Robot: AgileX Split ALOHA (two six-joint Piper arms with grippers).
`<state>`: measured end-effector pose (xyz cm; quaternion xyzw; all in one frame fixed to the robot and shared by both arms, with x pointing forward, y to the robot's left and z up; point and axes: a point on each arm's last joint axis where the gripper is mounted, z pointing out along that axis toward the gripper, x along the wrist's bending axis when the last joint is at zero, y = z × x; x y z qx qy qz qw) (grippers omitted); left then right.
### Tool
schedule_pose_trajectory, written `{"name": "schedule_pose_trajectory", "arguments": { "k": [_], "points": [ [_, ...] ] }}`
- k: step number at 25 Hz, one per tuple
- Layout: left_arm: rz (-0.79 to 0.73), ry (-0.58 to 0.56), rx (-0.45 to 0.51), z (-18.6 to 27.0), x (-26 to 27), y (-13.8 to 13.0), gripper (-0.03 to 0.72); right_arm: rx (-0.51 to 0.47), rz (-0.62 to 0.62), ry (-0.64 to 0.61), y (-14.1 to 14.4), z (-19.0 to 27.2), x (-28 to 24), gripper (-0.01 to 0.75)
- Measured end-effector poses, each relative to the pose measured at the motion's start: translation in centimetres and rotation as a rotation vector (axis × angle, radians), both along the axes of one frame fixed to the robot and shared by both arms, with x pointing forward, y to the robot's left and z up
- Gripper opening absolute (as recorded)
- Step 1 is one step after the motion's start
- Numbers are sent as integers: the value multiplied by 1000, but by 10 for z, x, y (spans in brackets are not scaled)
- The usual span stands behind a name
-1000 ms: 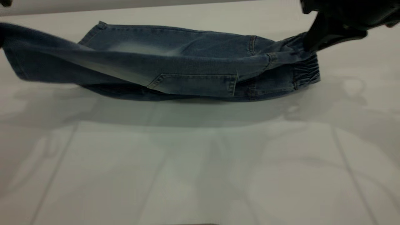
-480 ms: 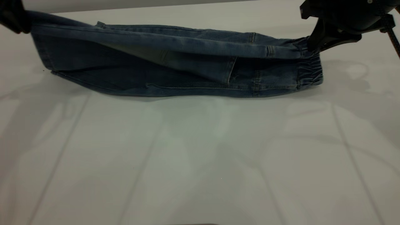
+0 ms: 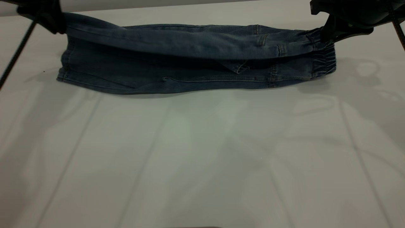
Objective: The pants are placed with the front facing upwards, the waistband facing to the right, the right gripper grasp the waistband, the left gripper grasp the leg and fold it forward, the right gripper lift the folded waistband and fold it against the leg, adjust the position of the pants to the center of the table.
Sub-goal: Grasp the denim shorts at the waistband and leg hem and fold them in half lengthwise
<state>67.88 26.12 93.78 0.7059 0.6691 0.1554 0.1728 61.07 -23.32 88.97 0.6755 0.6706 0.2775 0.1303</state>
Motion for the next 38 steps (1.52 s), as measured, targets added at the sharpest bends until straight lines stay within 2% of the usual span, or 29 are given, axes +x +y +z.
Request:
{"name": "schedule_pose_trajectory", "arguments": {
  "k": [5,13,23,29,33,35,38],
  "points": [
    [-43,-13,11,-3,6,-11,53,-31,50,-28,1,2,8,38],
    [-68,-23,23,-23,15,-12,53,-29,118,-22,9,-15,35,38],
    [-71,-77,21,-50,35,-15,53,-74,104,-43,7,-28,46,41],
    [-75,-109,18,-52,43,-17,53,-71,93,-56,7,-26,49,59],
    [-75,-112,18,-52,43,-17,85,-70,88,-61,6,-25,50,134],
    [-75,-123,17,-52,44,-17,132,-72,85,-66,6,-25,51,221],
    [-75,-151,14,-50,46,-18,257,-66,78,-65,6,-25,51,379]
  ]
}}
